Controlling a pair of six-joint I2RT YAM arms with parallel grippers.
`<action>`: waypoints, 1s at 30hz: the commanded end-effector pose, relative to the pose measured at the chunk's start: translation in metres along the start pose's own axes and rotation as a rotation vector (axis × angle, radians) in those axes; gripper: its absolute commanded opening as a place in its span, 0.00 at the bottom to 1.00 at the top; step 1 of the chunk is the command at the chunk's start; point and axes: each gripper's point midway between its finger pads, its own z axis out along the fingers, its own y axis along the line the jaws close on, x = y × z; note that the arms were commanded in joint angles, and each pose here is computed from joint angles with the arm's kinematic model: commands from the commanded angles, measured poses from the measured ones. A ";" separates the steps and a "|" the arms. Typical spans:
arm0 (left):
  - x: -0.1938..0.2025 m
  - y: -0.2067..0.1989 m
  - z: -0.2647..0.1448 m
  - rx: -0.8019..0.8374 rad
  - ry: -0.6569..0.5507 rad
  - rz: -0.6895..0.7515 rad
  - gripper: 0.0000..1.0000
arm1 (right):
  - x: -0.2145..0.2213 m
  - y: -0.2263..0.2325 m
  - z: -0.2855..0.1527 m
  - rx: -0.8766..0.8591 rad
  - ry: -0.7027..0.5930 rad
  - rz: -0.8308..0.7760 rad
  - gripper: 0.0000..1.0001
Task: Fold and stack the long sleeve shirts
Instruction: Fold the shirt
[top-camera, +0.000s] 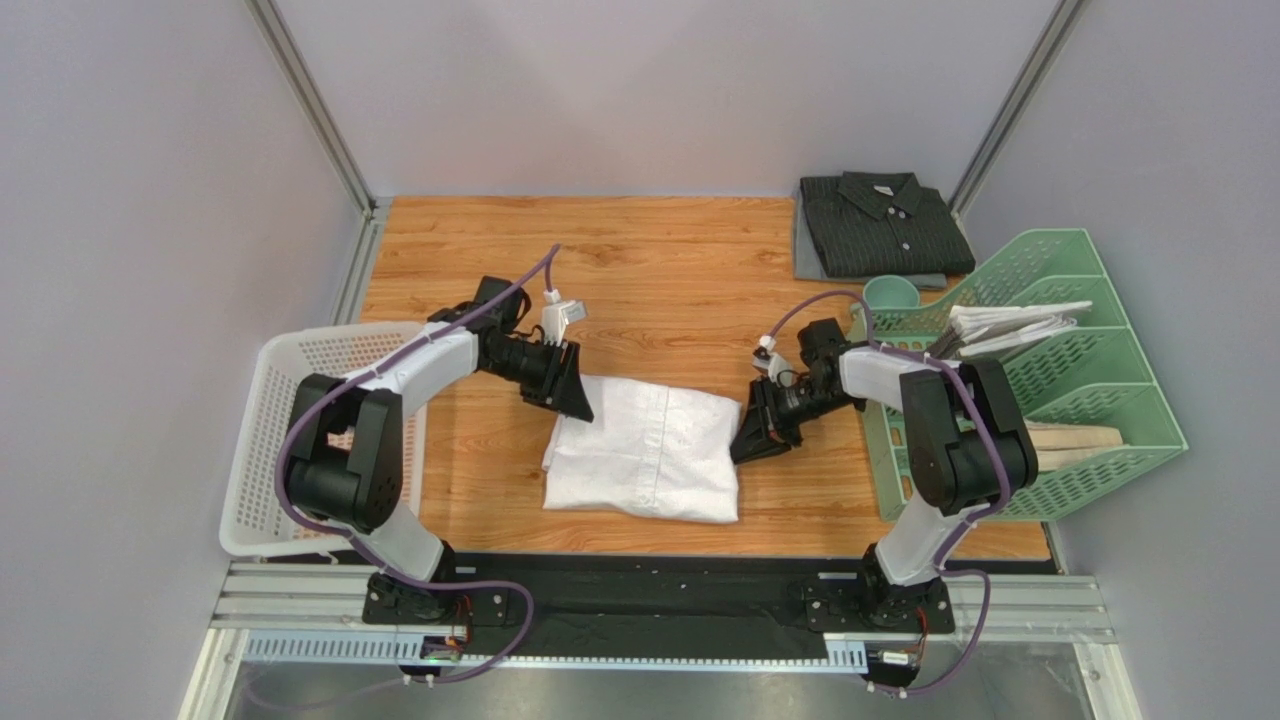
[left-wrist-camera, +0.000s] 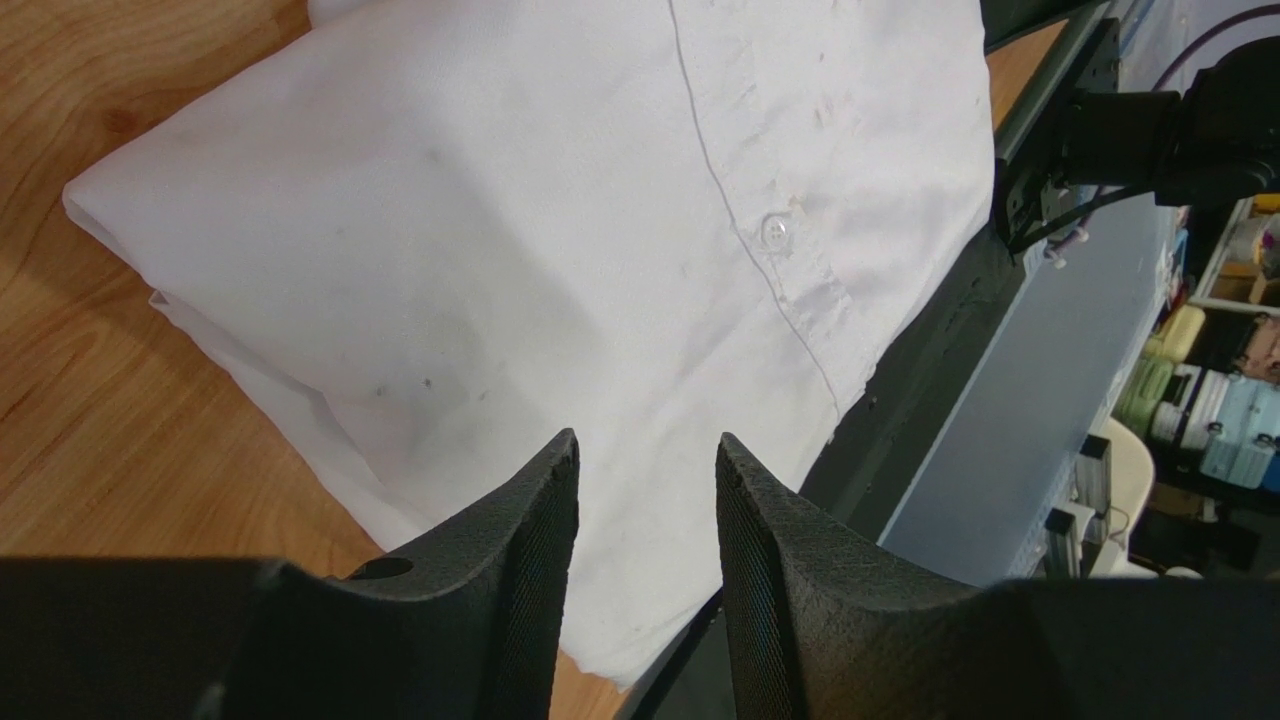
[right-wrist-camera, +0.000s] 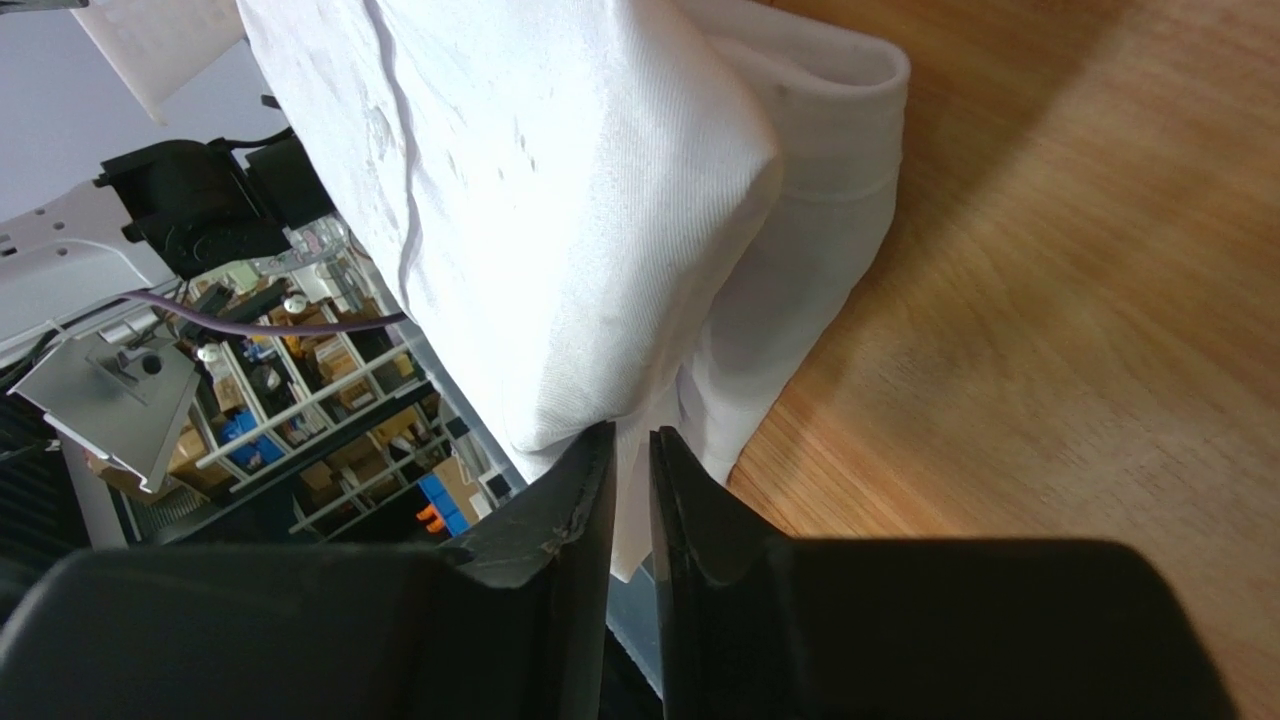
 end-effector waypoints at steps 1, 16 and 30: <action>-0.009 -0.010 -0.007 0.024 -0.023 0.035 0.45 | -0.001 -0.003 0.000 0.023 -0.002 -0.011 0.16; -0.002 -0.008 -0.005 0.023 -0.014 0.028 0.46 | 0.013 -0.004 0.001 0.083 -0.010 -0.045 0.10; 0.002 -0.010 -0.005 0.031 -0.005 0.026 0.47 | 0.008 0.013 0.007 0.041 -0.030 -0.064 0.40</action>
